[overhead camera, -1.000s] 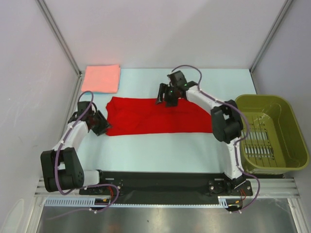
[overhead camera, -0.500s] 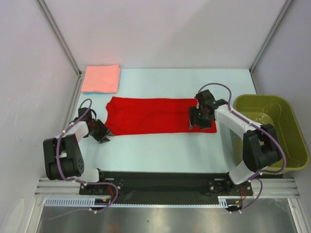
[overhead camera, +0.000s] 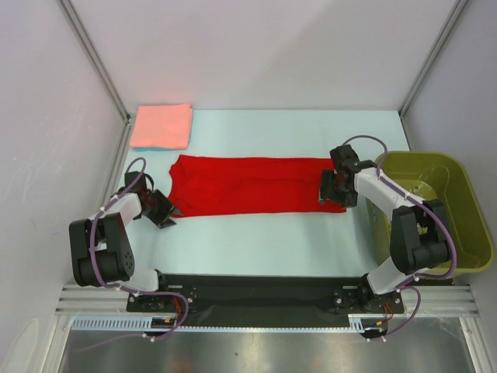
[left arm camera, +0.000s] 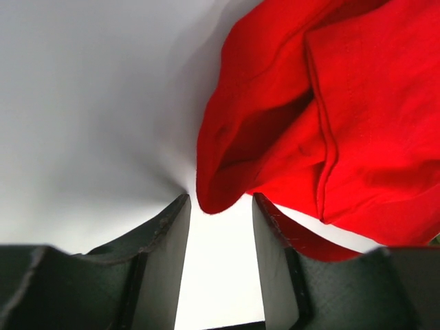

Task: Fold and stack the t-shirts
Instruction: Fold the tshirt

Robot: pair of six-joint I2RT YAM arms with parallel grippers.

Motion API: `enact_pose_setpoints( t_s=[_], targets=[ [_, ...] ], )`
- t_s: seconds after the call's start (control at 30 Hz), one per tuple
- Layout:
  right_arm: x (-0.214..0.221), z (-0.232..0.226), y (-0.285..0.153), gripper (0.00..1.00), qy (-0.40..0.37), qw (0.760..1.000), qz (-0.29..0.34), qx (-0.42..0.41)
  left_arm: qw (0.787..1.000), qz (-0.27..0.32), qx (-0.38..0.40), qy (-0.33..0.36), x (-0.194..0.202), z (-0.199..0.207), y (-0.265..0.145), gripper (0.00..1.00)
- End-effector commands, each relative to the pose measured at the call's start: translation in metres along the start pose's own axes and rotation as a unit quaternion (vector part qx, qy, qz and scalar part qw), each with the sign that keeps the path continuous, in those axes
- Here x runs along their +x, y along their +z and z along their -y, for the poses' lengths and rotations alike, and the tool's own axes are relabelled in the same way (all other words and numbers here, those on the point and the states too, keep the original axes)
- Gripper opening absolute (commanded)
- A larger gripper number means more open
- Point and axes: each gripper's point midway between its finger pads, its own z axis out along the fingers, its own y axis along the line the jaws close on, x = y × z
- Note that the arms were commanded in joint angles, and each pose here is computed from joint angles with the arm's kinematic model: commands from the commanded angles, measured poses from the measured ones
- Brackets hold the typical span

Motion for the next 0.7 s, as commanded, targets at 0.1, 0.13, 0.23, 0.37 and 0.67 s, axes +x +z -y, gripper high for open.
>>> enact_pose_setpoints(
  t_s=[0.1,0.13,0.23,0.37,0.67],
  targets=[
    [-0.006,0.006,0.008,0.66,0.12,0.992,0.027,0.025,1.0,0.022,-0.02,-0.007,-0.016,-0.009,0.007,0.46],
    [-0.005,0.002,0.011,0.66,0.13,0.991,0.023,0.016,1.0,0.02,-0.022,-0.008,-0.017,-0.01,0.008,0.46],
    [-0.002,-0.004,0.02,0.66,0.135,0.991,0.01,0.006,1.0,0.02,-0.015,-0.003,-0.02,-0.005,0.008,0.47],
    [0.0,-0.004,0.028,0.66,0.142,0.99,0.006,0.004,1.0,0.028,-0.014,0.0,-0.025,-0.003,0.004,0.52],
    [0.01,-0.003,0.043,0.67,0.173,0.985,-0.015,0.01,0.999,0.029,-0.016,0.004,-0.03,-0.003,0.01,0.5]
  ],
)
